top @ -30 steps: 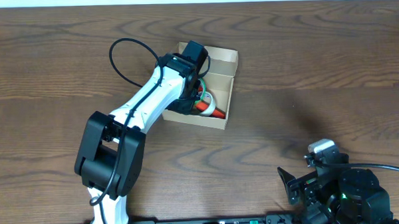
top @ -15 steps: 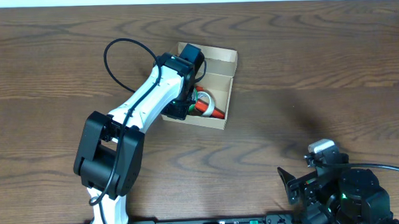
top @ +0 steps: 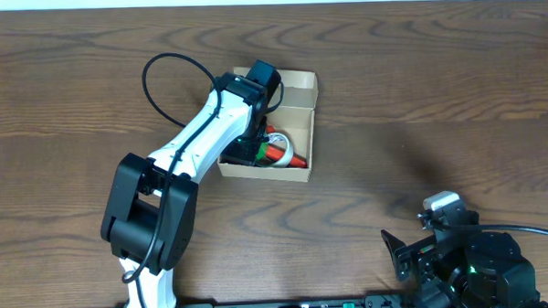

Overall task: Pack container
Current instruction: 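Open the left gripper and withdraw it from the box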

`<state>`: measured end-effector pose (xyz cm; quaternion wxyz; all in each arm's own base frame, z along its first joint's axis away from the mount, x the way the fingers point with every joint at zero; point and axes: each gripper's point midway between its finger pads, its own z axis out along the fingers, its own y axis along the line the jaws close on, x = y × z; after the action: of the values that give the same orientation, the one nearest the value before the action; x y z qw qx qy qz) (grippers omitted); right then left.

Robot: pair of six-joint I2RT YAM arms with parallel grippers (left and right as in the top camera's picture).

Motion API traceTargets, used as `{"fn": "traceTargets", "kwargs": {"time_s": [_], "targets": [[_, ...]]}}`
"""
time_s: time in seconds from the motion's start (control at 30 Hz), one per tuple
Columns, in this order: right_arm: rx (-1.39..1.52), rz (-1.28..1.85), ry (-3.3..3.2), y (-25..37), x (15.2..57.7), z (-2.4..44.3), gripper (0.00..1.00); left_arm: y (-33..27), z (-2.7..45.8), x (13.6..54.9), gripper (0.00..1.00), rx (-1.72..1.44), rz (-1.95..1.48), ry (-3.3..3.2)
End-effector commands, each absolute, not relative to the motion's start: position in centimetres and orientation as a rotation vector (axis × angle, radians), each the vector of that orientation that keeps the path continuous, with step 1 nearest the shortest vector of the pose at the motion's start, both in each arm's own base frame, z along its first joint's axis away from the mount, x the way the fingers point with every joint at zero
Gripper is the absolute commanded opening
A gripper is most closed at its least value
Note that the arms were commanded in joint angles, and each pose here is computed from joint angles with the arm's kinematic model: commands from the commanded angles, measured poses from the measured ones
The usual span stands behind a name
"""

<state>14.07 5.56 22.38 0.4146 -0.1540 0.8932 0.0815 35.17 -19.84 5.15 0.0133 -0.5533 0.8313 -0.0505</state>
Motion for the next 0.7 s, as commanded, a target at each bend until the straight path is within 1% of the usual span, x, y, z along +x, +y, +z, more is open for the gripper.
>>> {"fn": "traceTargets", "kwargs": {"time_s": [0.0, 0.1, 0.23, 0.33, 0.4, 0.43, 0.47, 0.5, 0.67], "targets": [[-0.360, 0.199, 2.248, 5.3, 14.1, 22.3, 0.99, -19.7, 7.0, 36.1, 0.49, -1.717, -0.217, 2.540], [-0.360, 0.199, 2.248, 5.3, 14.1, 22.3, 0.99, -19.6, 8.0, 36.8, 0.46, -1.695, -0.244, 2.512], [-0.360, 0.199, 2.248, 5.3, 14.1, 22.3, 0.99, -19.6, 10.4, 37.6, 0.46, -1.652, -0.308, 2.468], [-0.360, 0.199, 2.248, 5.3, 14.1, 22.3, 0.99, -19.5, 12.9, 37.6, 0.51, -1.631, -0.378, 2.430], [-0.360, 0.199, 2.248, 5.3, 14.1, 22.3, 0.99, -19.3, 14.8, 37.6, 0.59, -1.615, -0.432, 2.399], [-0.360, 0.199, 2.248, 5.3, 14.1, 22.3, 0.99, -19.3, 15.7, 37.5, 0.76, -1.607, -0.459, 2.386], [-0.360, 0.199, 2.248, 5.3, 14.1, 22.3, 0.99, -19.1, 16.7, 37.4, 0.97, -1.597, -0.487, 2.369], [-0.360, 0.199, 2.248, 5.3, 14.1, 22.3, 0.99, -19.0, 17.7, 37.3, 0.95, -1.584, -0.511, 2.355], [-0.360, 0.199, 2.248, 5.3, 14.1, 22.3, 0.99, -17.8, 22.1, 36.7, 0.95, -1.410, -0.572, 2.323]]}}
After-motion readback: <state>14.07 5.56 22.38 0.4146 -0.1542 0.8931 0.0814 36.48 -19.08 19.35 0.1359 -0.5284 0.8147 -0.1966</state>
